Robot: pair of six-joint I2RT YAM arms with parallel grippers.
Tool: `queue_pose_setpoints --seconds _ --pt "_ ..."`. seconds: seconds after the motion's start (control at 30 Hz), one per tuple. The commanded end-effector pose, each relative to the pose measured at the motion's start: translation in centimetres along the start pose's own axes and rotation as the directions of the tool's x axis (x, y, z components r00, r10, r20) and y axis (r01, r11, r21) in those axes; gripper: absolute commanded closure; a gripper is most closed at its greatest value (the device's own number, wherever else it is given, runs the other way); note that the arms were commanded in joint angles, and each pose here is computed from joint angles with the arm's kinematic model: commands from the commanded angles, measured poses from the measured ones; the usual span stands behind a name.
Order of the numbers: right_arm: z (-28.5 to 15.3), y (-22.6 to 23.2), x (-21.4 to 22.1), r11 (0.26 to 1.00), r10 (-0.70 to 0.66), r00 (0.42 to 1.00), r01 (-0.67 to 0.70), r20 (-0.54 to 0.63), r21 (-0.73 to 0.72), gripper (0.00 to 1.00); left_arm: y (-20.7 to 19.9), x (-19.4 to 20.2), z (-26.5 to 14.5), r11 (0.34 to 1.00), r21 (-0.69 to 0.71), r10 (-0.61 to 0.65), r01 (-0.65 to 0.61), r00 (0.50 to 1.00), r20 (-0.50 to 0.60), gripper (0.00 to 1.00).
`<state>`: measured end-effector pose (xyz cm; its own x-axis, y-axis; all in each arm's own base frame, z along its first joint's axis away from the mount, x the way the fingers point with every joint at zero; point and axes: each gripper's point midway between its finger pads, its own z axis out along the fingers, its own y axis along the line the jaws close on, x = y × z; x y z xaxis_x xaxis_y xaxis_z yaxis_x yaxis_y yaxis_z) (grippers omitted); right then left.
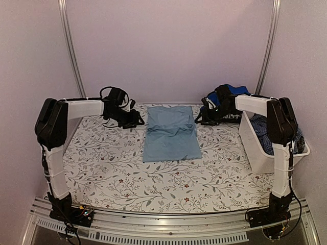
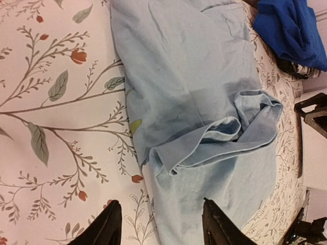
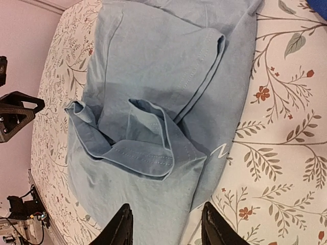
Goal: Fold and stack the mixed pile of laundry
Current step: Fold the rectangle-folded T-shirt at the center of the board, then smooth out the 2/3-rectangle-folded T-shirt at the center of the board.
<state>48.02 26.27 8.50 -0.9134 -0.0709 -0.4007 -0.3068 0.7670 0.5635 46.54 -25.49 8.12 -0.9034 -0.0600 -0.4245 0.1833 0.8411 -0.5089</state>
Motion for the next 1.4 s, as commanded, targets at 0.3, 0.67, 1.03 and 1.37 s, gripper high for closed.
queue_pose_setpoints --seconds 0.3,0.67,1.03,1.37 --pt "3.1 9.6 5.4 0.971 -0.133 0.985 0.108 -0.109 -0.214 0.70 -4.4 3.8 1.4 0.978 0.180 0.114 -0.101 0.992 -0.061 0.71" --pt "8.9 6.0 1.6 0.978 -0.068 0.994 0.050 -0.084 -0.200 0.71 -2.8 -0.3 7.8 0.987 0.147 0.076 -0.068 0.996 -0.052 0.72" --pt "6.7 0.8 -1.6 0.990 0.042 0.999 -0.046 -0.029 -0.137 0.67 0.3 -8.4 5.5 0.998 0.041 0.038 -0.042 0.995 0.090 0.56" --pt "0.6 2.5 5.0 0.992 0.042 0.993 -0.055 -0.112 -0.114 0.65 0.9 1.3 -1.4 0.999 0.034 0.024 -0.024 1.000 -0.007 0.53"
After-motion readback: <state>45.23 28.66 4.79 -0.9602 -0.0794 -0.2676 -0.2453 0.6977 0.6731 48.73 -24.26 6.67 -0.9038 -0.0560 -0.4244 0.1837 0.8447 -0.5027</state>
